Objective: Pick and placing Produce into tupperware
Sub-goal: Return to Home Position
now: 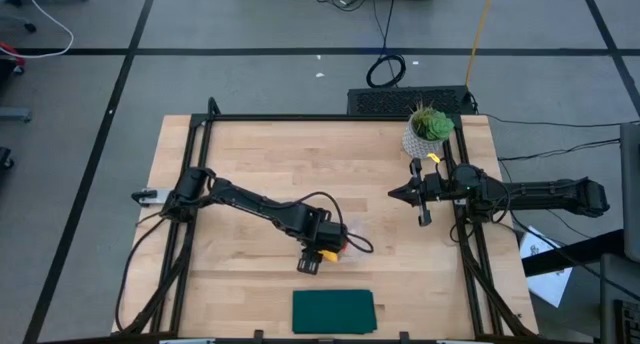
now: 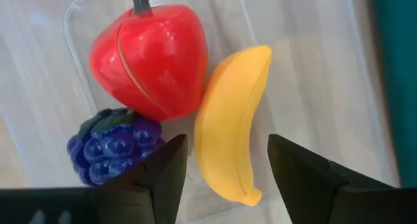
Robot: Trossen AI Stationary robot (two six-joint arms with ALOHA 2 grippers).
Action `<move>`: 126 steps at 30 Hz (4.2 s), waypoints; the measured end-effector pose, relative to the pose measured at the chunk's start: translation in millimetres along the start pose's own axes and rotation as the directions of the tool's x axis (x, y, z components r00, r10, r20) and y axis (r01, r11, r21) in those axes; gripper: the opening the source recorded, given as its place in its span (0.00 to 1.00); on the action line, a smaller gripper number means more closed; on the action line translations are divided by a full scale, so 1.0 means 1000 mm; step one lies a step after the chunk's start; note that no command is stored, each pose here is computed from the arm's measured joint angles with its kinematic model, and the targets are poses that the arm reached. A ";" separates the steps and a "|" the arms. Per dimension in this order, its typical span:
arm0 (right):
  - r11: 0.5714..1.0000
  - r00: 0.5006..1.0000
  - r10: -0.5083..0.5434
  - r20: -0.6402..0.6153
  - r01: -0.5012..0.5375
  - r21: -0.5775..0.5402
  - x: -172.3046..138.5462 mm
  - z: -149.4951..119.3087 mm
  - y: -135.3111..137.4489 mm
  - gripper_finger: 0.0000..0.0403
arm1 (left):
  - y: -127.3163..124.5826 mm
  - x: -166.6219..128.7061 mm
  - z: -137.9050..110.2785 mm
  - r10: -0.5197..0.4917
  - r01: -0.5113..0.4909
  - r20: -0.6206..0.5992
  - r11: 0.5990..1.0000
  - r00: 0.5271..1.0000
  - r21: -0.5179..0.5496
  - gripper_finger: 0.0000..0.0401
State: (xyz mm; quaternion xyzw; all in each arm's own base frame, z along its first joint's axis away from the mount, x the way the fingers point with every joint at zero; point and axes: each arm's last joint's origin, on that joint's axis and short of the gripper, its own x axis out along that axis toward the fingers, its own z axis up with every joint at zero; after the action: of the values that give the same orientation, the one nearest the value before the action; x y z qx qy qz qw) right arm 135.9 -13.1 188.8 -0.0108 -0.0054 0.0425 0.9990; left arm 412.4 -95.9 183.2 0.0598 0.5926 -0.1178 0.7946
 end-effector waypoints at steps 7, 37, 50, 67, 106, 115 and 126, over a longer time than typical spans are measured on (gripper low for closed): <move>1.000 1.000 0.000 0.000 0.000 0.000 0.000 0.000 0.000 0.00 | 0.000 0.000 -0.001 0.010 -0.010 -0.012 1.000 1.000 0.000 0.54; 1.000 1.000 0.000 0.000 0.000 0.000 0.000 0.000 0.000 0.00 | 0.001 -0.012 -0.002 0.029 -0.029 -0.003 1.000 1.000 0.000 0.38; 1.000 1.000 0.000 0.006 0.000 -0.001 0.000 0.001 0.000 0.00 | 0.001 -0.010 -0.003 0.036 -0.036 -0.018 0.999 0.999 0.003 0.38; 1.000 1.000 0.000 0.005 0.000 -0.001 0.000 0.000 0.000 0.00 | 0.001 -0.010 -0.003 0.037 -0.037 -0.019 0.999 0.999 0.020 0.38; 1.000 1.000 0.000 0.007 0.000 -0.001 0.000 0.001 0.000 0.00 | 0.002 -0.011 -0.007 0.059 -0.053 -0.056 0.994 0.997 0.098 0.01; 1.000 1.000 0.000 0.007 0.000 -0.001 0.000 0.001 0.000 0.00 | 0.002 -0.032 0.002 0.081 -0.074 -0.064 0.992 0.995 0.107 0.01; 1.000 1.000 0.000 0.007 0.000 0.006 0.000 0.001 0.000 0.00 | 0.010 -0.051 0.010 0.080 -0.074 -0.051 0.991 0.996 0.108 0.02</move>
State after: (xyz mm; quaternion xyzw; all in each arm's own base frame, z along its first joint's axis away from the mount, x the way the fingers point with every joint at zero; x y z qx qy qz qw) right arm 135.9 -13.1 189.4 -0.0078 -0.0086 0.0426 0.9990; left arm 410.7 -82.8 235.0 0.1280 0.6046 -0.1168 0.7775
